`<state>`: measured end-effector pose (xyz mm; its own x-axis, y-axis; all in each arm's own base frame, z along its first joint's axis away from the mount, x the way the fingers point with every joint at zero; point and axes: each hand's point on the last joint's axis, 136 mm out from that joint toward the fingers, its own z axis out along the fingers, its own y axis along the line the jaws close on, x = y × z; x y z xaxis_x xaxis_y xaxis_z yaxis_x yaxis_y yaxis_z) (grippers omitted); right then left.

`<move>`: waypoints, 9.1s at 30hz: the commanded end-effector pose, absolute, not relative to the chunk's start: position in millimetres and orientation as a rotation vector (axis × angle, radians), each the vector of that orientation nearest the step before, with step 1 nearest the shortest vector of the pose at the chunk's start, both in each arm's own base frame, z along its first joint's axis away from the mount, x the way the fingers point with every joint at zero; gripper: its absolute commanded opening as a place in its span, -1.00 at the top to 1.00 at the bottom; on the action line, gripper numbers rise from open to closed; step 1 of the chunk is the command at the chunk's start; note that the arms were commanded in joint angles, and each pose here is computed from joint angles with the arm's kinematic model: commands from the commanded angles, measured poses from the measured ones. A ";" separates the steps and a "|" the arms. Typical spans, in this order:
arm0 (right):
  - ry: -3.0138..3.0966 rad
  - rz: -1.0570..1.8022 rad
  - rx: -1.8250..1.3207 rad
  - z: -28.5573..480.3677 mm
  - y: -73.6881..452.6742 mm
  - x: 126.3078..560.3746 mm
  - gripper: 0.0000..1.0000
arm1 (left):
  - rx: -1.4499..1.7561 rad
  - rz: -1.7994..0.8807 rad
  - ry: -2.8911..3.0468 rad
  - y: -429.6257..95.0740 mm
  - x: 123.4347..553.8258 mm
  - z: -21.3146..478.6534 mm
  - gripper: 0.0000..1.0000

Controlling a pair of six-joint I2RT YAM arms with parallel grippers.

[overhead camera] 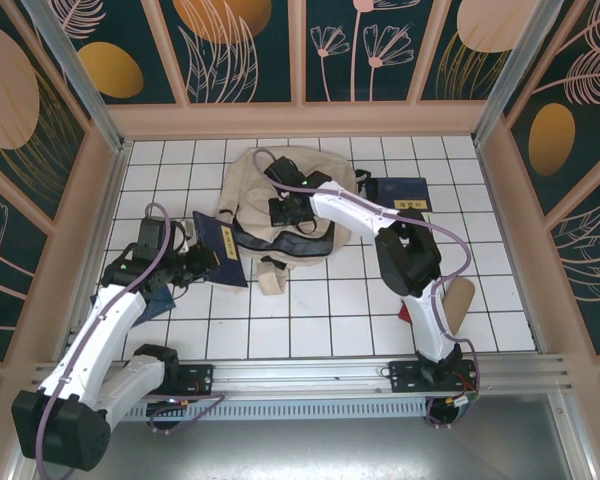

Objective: Pack the student bag
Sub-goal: Open the student bag at the top-center of the table, then place the book in the student bag, then close the student bag at the center of the table, then rotate the book at the middle-left of the table.

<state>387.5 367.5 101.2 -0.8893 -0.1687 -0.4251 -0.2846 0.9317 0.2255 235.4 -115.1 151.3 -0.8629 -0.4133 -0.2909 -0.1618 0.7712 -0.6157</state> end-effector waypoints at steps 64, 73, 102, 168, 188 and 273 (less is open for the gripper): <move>2.375 1.054 -0.268 265.3 380.1 402.4 1.00 | -0.462 -1.076 2.349 -202.5 423.7 98.0 0.73; 2.385 1.051 -0.260 258.9 380.3 403.2 1.00 | -0.517 -0.997 2.292 -184.1 417.2 111.6 0.14; 2.399 1.055 -0.247 251.6 377.9 398.1 1.00 | -0.588 -0.864 2.562 -211.5 362.9 47.9 -0.13; 2.636 0.881 -0.211 115.2 361.0 396.0 1.00 | -0.497 -0.323 2.524 -89.0 289.8 133.3 -0.51; 2.745 0.812 -0.261 73.7 349.4 352.2 1.00 | -1.095 -0.028 2.372 36.7 295.8 63.2 -0.96; 2.598 0.798 -0.492 130.2 436.4 335.7 0.02 | -0.776 -0.645 2.492 -43.7 364.2 42.5 -0.74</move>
